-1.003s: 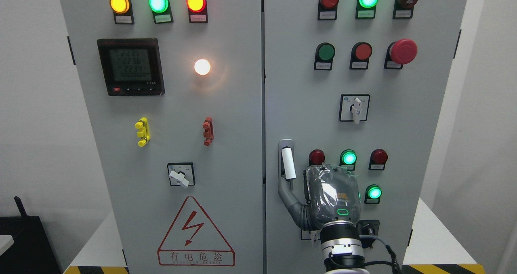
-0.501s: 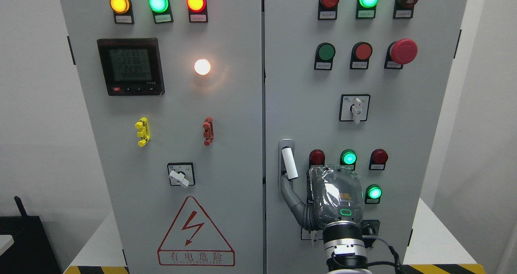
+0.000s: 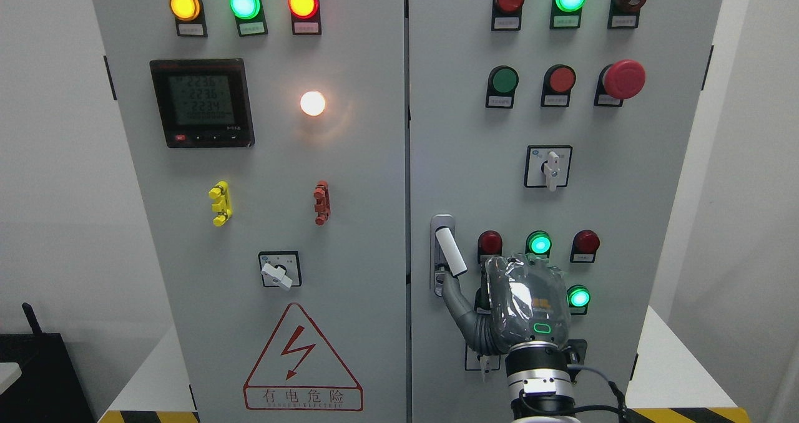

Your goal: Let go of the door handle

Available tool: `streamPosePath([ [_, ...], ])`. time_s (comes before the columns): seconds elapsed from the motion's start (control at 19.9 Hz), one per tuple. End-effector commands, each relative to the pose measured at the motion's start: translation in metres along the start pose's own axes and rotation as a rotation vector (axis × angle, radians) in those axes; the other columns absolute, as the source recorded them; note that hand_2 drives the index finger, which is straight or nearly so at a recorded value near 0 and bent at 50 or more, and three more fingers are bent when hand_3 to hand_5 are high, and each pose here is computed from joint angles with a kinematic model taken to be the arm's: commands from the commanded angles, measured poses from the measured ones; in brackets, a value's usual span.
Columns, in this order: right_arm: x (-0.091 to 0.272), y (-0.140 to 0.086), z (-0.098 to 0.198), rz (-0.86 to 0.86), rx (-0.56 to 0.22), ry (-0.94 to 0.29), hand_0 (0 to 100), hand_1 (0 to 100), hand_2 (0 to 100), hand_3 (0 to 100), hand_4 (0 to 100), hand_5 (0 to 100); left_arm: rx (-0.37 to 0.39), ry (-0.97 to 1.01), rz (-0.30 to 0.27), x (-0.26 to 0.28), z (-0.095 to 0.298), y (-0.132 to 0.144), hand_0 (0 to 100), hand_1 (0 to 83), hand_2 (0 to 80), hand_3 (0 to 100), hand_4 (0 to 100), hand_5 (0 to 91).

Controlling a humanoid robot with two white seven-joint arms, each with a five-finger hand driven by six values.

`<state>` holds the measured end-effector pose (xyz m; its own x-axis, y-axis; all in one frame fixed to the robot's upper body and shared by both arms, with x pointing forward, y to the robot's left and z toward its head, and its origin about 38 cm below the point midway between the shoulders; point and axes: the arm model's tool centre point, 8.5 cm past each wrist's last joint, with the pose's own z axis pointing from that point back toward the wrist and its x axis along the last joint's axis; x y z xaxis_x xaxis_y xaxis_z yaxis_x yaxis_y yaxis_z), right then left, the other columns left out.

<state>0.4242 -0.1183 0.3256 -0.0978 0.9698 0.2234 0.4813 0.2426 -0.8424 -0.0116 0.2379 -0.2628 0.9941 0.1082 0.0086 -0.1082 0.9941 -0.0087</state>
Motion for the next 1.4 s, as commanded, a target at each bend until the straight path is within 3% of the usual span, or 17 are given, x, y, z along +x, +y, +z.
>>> streamPosePath([
  [0.0,-0.0072,-0.0055,-0.0001,0.000,-0.014,0.015,49,15,100,100,98,98,-0.003,-0.026,0.014,0.0167,-0.0003,-0.0021,12,38.9,0.0,0,0,0.0],
  [0.9,-0.0089,-0.0099,-0.0034,-0.003,-0.026,0.020,49,15,100,100,99,97,-0.003,-0.026,0.014,0.0167,-0.0003,-0.0021,12,38.9,0.0,0,0,0.0],
  [1.35,-0.0115,-0.0126,-0.0061,-0.001,-0.035,0.025,50,15,100,100,94,98,-0.003,-0.026,0.014,0.0167,-0.0003,-0.0021,12,38.9,0.0,0,0,0.0],
])
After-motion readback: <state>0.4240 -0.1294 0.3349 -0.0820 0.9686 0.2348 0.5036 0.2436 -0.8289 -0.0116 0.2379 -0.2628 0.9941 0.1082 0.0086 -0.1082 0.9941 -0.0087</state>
